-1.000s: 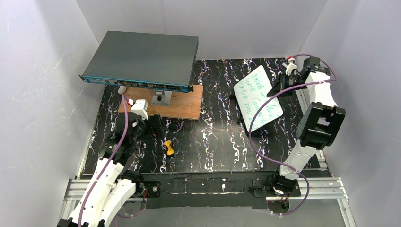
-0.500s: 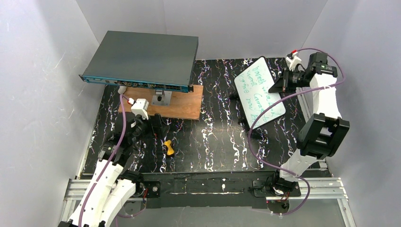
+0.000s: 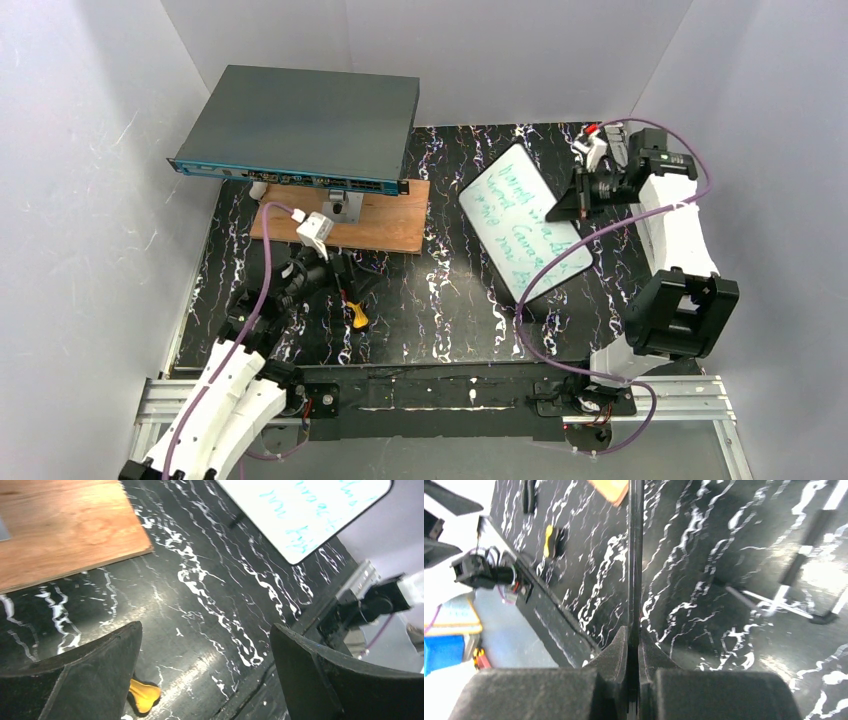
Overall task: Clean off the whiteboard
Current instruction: Pick up the whiteboard from the whiteboard stand, then pick up the whiteboard eraser from the center of the board.
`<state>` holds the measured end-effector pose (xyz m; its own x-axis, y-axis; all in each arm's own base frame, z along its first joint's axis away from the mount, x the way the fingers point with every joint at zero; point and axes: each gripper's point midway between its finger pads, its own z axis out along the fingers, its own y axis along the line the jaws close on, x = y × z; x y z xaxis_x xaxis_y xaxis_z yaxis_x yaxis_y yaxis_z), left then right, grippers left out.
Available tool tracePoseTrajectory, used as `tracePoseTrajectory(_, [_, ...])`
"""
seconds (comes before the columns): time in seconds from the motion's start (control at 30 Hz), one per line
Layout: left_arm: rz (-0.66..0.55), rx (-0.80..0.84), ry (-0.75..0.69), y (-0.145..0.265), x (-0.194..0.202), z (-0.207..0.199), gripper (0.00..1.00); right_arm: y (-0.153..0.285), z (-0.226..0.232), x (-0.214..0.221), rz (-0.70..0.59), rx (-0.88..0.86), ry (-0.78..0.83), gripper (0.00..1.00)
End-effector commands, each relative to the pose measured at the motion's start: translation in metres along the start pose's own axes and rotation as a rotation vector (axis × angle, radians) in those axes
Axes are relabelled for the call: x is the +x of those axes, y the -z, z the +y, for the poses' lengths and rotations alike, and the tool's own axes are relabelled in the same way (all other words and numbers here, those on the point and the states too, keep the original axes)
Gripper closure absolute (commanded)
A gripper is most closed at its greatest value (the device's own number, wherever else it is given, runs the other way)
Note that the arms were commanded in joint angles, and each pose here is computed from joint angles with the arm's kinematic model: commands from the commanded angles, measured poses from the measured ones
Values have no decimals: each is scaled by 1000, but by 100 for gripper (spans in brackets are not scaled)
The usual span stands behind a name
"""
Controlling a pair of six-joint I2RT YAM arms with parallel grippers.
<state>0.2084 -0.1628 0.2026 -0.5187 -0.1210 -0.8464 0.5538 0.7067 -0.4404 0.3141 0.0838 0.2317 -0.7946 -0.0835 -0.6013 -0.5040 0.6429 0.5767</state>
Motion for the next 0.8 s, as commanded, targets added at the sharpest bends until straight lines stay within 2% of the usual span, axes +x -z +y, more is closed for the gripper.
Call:
tracePoseTrajectory(0.0, [1,68,-92,-4,0,-23,1,1,57,18,17,-153,139,99])
tracePoseTrajectory(0.17, [115,0,-131,-17,23,-19,1,-10,68,44,88,-223,204,99])
tracePoseTrajectory(0.3, [160,-78,-113,-25,32,-8,1,-20,69,56,141,-257,221,99])
tracePoseTrajectory(0.53, [236,-287,-128,-12,52,32,1,-37,79,68,200,-334,255,99])
tracePoseTrajectory(0.63, [215,-351,-85,-7,55,41,1,-45,77,74,229,-345,258,99])
tracePoseTrajectory(0.77, [205,-444,47,-5,66,53,1,-53,80,79,266,-374,281,99])
